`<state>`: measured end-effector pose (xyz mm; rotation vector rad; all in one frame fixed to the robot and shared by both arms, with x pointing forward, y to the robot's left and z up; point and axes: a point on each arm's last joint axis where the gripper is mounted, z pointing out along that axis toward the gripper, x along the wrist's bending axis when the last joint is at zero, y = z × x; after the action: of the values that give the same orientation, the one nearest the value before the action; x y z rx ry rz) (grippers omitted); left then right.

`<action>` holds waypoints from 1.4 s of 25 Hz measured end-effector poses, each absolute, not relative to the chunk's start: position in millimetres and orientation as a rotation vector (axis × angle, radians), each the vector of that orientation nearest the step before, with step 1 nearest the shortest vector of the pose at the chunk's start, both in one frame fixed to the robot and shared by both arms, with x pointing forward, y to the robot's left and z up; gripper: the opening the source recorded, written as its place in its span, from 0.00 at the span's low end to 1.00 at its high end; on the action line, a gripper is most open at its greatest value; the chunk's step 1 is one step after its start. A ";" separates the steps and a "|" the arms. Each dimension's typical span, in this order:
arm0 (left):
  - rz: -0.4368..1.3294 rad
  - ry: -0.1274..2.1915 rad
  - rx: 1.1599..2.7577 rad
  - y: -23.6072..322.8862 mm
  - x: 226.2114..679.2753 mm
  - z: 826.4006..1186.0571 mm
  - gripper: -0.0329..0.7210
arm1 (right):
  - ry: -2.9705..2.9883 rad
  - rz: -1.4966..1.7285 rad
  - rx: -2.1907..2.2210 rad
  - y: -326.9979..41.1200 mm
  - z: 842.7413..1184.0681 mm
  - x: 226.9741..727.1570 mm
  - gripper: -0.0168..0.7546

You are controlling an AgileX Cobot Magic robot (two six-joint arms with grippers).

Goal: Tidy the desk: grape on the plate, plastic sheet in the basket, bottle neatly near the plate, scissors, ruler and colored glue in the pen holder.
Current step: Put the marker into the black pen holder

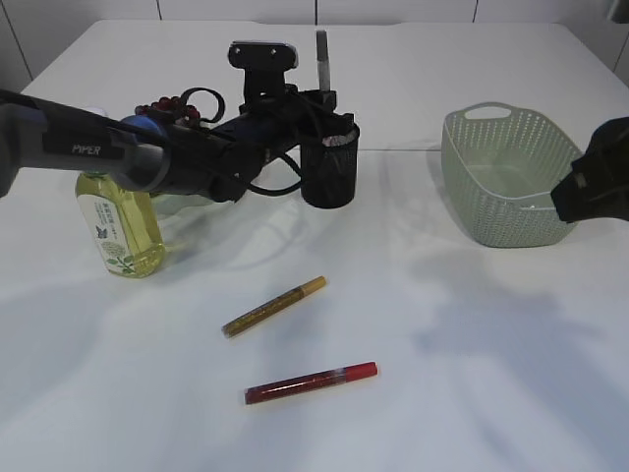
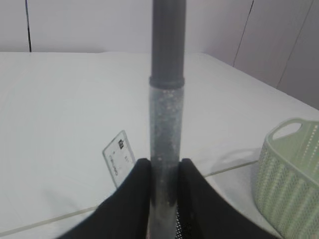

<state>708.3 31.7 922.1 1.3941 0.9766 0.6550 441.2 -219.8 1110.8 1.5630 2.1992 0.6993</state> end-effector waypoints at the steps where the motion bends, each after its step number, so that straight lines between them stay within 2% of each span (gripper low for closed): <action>1: 0.656 0.972 1.404 31.2 708.3 922.1 0.23 | 2.199 0.699 1.563 -219.8 1110.8 441.2 0.52; 8: 0.653 0.970 1.465 28.5 710.6 924.4 0.36 | 2.196 0.704 1.561 -219.7 1111.1 441.5 0.52; 13: 0.653 0.975 1.468 29.4 711.6 924.8 0.38 | 2.196 0.705 1.560 -219.7 1111.1 441.6 0.52; 18: 0.629 1.037 1.574 32.1 707.8 935.3 0.38 | 2.195 0.707 1.560 -219.6 1111.2 441.7 0.52; 25: 0.603 1.158 1.820 49.0 684.7 996.8 0.38 | 2.184 0.723 1.551 -219.2 1112.1 442.8 0.52; 29: 0.559 1.245 2.060 61.4 657.2 1023.7 0.37 | 2.179 0.731 1.547 -218.9 1112.5 443.3 0.52; 35: 0.252 1.232 2.503 66.1 619.4 1017.9 0.36 | 2.176 0.734 1.549 -218.9 1112.6 443.5 0.52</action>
<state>619.4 66.1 1017.9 2.5032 1.2322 0.2518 443.5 -218.9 1112.6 1.5490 2.1760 0.7343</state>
